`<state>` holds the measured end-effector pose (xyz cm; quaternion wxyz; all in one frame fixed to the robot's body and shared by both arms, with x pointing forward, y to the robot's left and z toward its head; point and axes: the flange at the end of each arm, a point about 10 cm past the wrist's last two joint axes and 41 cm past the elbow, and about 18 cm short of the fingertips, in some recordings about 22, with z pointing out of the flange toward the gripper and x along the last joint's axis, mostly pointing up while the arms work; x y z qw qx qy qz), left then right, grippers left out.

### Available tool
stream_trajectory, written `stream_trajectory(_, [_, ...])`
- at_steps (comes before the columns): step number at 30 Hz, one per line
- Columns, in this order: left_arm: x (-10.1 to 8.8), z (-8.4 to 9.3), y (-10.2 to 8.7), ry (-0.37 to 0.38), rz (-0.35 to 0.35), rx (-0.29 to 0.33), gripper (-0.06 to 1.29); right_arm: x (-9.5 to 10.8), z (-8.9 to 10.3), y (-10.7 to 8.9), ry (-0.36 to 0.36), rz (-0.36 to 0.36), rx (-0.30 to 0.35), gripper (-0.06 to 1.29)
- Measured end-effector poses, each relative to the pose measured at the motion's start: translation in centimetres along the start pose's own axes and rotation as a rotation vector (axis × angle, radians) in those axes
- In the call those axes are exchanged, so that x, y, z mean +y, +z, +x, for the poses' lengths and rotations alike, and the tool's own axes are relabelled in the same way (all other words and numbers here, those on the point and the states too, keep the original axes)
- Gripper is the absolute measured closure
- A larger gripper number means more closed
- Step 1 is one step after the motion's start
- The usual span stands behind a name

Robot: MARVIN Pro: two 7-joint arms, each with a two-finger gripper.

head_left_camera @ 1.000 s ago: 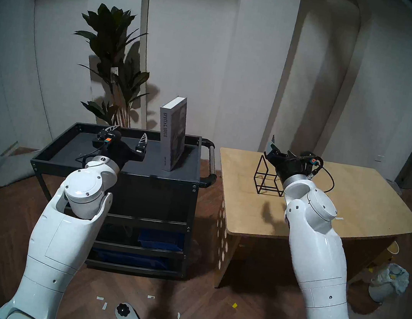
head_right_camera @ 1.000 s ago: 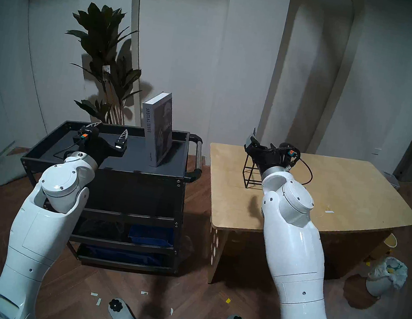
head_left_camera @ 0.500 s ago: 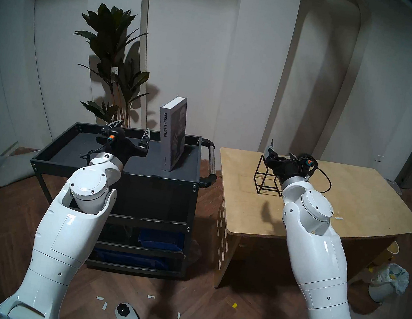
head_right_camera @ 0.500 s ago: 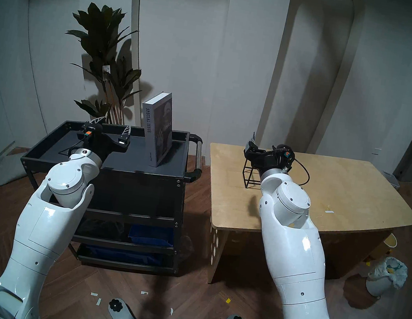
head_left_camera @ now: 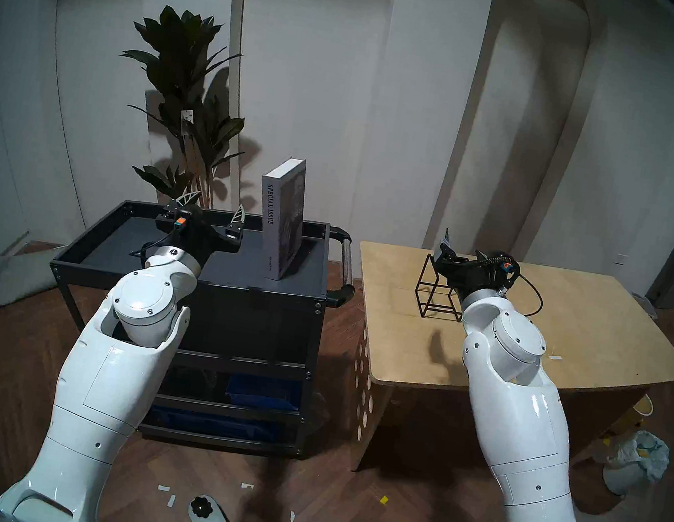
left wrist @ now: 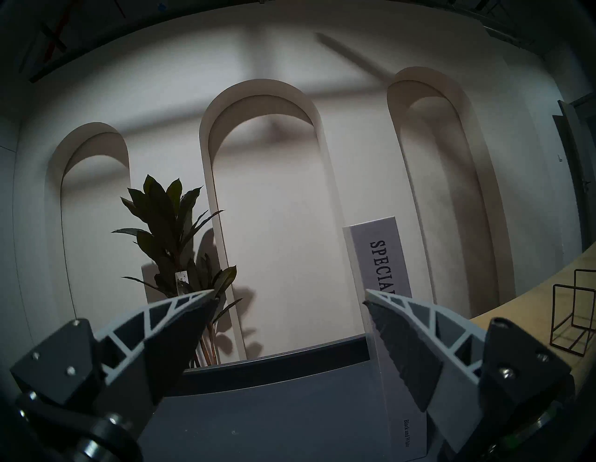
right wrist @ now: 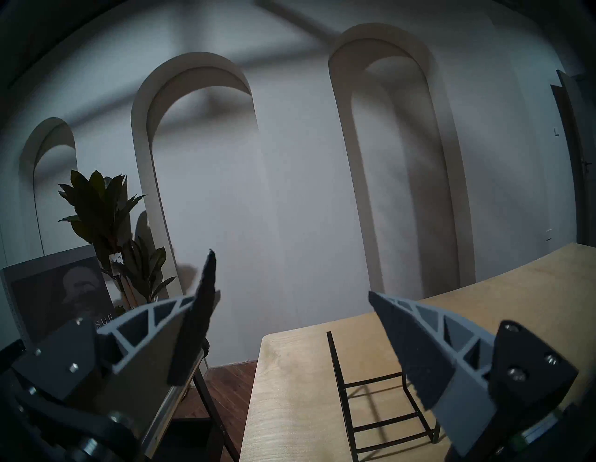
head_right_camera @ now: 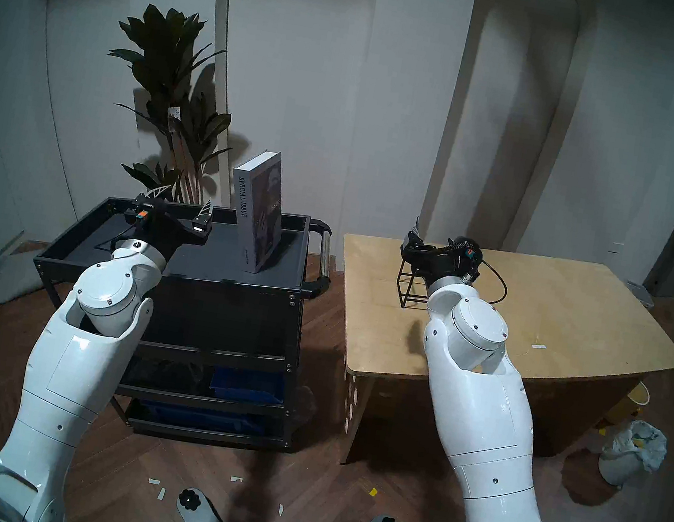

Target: Transfer books between table and cart

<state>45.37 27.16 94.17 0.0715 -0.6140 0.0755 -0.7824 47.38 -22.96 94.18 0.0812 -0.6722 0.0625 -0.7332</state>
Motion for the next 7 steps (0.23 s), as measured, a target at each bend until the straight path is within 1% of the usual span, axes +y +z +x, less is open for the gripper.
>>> stream_trajectory(7, [-0.05, 0.01, 0.02, 0.001, 0.000, 0.002, 0.02, -0.02, 0.02, 0.01, 0.000, 0.004, 0.002, 0.00])
